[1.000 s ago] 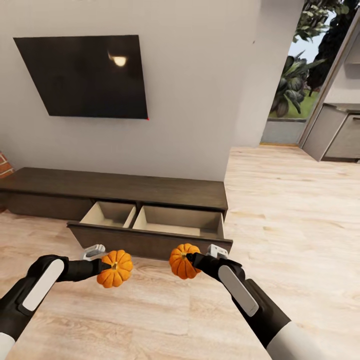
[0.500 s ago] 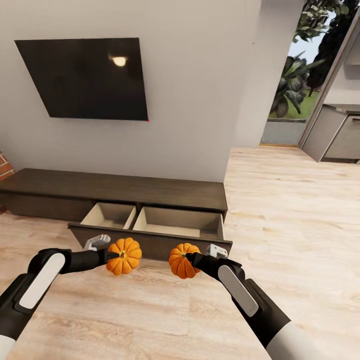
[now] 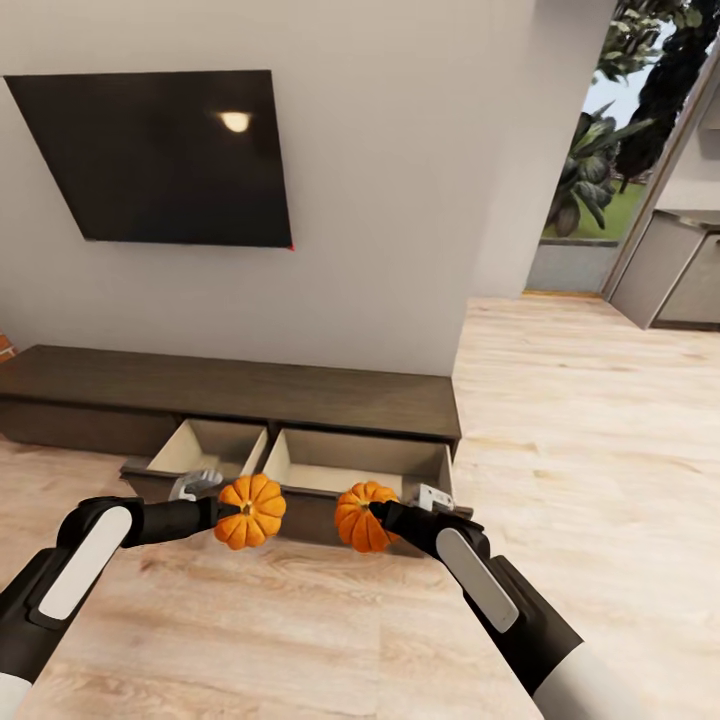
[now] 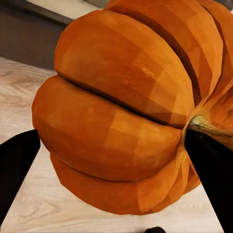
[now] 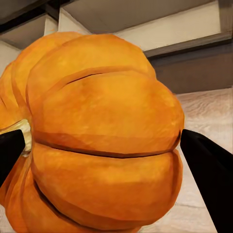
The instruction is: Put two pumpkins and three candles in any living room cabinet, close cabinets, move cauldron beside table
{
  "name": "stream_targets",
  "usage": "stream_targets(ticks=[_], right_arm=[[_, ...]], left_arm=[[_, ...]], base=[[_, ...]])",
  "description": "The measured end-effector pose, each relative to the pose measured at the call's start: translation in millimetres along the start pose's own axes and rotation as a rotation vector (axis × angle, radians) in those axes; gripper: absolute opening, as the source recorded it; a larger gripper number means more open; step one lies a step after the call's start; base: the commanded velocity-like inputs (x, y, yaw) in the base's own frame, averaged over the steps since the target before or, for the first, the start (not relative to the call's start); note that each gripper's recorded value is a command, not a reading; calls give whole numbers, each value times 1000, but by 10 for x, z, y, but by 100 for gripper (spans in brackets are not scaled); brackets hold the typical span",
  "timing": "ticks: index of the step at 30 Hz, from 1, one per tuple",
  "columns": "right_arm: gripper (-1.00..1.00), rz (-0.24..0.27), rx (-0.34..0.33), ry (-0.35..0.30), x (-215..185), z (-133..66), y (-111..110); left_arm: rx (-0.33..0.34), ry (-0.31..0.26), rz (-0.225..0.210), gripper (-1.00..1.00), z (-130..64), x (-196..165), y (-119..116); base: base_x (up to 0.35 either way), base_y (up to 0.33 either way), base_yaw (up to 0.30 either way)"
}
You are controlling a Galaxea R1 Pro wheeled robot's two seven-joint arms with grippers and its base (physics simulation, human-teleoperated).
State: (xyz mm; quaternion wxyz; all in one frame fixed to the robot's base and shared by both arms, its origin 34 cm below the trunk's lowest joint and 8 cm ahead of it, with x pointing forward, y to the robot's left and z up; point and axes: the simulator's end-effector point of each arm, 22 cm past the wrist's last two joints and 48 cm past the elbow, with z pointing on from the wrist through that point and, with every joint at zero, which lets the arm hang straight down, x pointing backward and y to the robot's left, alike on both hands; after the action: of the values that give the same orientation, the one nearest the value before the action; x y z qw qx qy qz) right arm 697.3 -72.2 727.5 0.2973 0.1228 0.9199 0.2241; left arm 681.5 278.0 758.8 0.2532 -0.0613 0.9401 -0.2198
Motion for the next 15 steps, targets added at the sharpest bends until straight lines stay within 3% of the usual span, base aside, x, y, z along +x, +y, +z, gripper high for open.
stream_targets(ticks=[8,15], right_arm=[[-100,6,-4,-2,-16,-3,-1],[-100,6,-3,-1,-14,-3,-3]], left_arm=[[-2,1,2,-100,2,4,2],[-3,1,3,-100,3,5,5]], base=[[332,0,-5],[334,0,-105]])
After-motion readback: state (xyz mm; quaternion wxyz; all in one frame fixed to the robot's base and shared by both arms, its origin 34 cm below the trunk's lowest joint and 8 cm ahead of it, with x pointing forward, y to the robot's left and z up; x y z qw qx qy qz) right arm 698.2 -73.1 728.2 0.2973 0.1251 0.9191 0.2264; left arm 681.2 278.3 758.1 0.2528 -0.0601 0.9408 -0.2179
